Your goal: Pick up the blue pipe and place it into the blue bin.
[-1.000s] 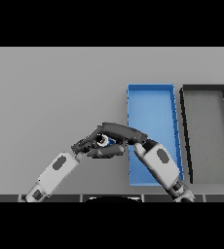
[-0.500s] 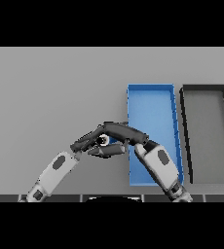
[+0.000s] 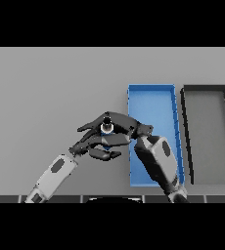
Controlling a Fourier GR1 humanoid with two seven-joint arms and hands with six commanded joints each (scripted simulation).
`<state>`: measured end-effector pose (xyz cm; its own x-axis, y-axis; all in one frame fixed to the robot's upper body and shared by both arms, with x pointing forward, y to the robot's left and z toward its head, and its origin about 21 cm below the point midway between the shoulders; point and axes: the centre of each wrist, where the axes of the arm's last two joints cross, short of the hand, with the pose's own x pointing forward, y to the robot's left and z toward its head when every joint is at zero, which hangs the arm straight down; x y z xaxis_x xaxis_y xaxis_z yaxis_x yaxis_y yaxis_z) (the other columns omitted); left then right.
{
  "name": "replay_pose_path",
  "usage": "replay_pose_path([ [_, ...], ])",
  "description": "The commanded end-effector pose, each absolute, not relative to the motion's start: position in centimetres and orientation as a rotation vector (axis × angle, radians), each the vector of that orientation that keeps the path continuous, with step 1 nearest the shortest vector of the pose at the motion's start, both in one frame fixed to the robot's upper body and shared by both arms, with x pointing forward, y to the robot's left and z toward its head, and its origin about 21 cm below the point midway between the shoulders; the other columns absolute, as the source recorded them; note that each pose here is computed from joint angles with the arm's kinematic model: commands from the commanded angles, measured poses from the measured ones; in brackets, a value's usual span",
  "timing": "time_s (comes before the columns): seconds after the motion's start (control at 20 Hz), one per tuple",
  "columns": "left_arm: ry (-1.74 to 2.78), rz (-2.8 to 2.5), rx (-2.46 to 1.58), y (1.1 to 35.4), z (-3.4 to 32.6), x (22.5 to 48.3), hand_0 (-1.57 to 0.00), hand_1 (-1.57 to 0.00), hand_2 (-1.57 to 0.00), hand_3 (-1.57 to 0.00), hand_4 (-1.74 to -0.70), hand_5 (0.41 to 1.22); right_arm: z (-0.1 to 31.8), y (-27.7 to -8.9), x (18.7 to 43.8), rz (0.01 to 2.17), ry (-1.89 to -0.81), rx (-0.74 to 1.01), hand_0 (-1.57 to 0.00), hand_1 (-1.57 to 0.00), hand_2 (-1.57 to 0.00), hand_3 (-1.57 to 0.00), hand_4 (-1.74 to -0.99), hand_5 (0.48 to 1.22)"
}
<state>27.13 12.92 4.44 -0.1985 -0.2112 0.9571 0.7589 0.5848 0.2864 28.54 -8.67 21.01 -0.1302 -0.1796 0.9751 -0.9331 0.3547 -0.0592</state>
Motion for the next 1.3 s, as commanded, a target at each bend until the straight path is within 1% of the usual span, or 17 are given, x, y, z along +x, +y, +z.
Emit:
replay_pose_path([
  [0.0,-1.522,-0.939,-0.485,13.2,4.3,27.2,0.0,0.0,0.0,0.0,-0.87,0.523,21.8,-8.7,28.8,0.901,-1.578,1.025,-1.57,-1.57,-1.57,-1.57,-1.493,1.221],
  [0.1,-1.529,-0.938,-0.487,13.1,4.6,27.3,0.0,0.0,0.0,0.0,-0.87,0.509,23.9,-8.8,29.0,0.891,-1.59,1.02,-1.57,-1.57,-1.57,-1.57,-1.492,1.221],
  [0.15,-1.523,-0.947,-0.489,12.8,4.3,27.2,0.0,0.0,0.0,0.0,-0.86,0.503,25.1,-8.9,28.9,0.886,-1.618,1.018,-1.57,-1.57,-1.57,-1.57,-1.493,1.221],
  [0.3,-1.533,-0.951,-0.494,13.2,4.8,27.2,0.0,0.0,0.0,0.0,-0.87,0.486,29.3,-9.5,30.1,0.928,-1.75,0.982,-1.57,-1.57,-1.57,-1.57,-1.495,1.221],
  [0.35,-1.528,-0.959,-0.496,13.0,4.6,27.1,0.0,0.0,0.0,0.0,-0.87,0.485,30.5,-10.1,30.8,0.886,-1.785,0.963,-1.57,-1.57,-1.57,-1.57,-1.496,1.221],
  [0.45,-1.537,-0.96,-0.489,13.0,4.7,27.0,0.0,0.0,0.0,0.0,-0.86,0.483,32.0,-11.1,31.9,0.802,-1.843,0.907,-1.57,-1.57,-1.57,-1.57,-1.496,1.221],
  [0.5,-1.534,-0.963,-0.489,12.9,4.9,26.9,0.0,0.0,0.0,0.0,-0.86,0.484,32.4,-11.6,32.7,0.76,-1.865,0.852,-1.57,-1.57,-1.57,-1.57,-1.497,1.221],
  [0.6,-1.528,-0.961,-0.474,13.5,4.9,26.9,0.0,0.0,0.0,0.0,-0.85,0.484,32.7,-12.9,34.2,0.711,-1.885,0.737,-1.57,-1.57,-1.57,-1.57,-1.498,1.221],
  [0.65,-1.531,-0.962,-0.472,13.4,5.0,26.7,0.0,0.0,0.0,0.0,-0.84,0.481,32.7,-14.0,35.2,0.673,-1.884,0.663,-1.57,-1.57,-1.57,-1.57,-1.498,1.221],
  [0.7,-1.524,-0.958,-0.469,13.5,5.0,26.6,0.0,0.0,0.0,0.0,-0.84,0.477,32.2,-15.0,36.4,0.631,-1.866,0.608,-1.57,-1.57,-1.57,-1.57,-1.498,1.221],
  [0.85,-1.533,-0.956,-0.431,13.6,4.9,26.9,0.0,0.0,0.0,0.0,-0.83,0.467,30.1,-18.2,38.5,0.504,-1.777,0.501,-1.57,-1.57,-1.57,-1.57,-1.499,1.221],
  [0.95,-1.527,-0.949,-0.425,14.1,4.9,27.1,0.0,0.0,0.0,0.0,-0.83,0.463,27.7,-20.2,39.3,0.429,-1.699,0.431,-1.57,-1.57,-1.57,-1.57,-1.499,1.221],
  [1.0,-1.521,-0.955,-0.416,14.2,4.9,27.2,0.0,0.0,0.0,0.0,-0.83,0.461,26.6,-20.8,39.3,0.401,-1.67,0.413,-1.57,-1.57,-1.57,-1.57,-1.499,1.221],
  [1.05,-1.528,-0.952,-0.424,14.2,5.0,27.1,0.0,0.0,0.0,0.0,-0.82,0.462,25.6,-22.0,39.4,0.362,-1.645,0.378,-1.57,-1.57,-1.57,-1.57,-1.499,1.221],
  [1.15,-1.524,-0.958,-0.427,13.8,4.8,27.2,0.0,0.0,0.0,0.0,-0.83,0.463,22.8,-22.9,39.0,0.331,-1.555,0.338,-1.57,-1.57,-1.57,-1.57,-1.499,1.221],
  [1.2,-1.52,-0.959,-0.425,13.8,4.7,27.1,0.0,0.0,0.0,0.0,-0.83,0.464,21.9,-23.4,38.6,0.311,-1.509,0.304,-1.57,-1.57,-1.57,-1.57,-1.499,1.221],
  [1.25,-1.529,-0.958,-0.427,14.4,4.7,27.0,0.0,0.0,0.0,0.0,-0.83,0.466,20.6,-24.2,38.4,0.275,-1.474,0.276,-1.57,-1.57,-1.57,-1.57,-1.499,1.221],
])
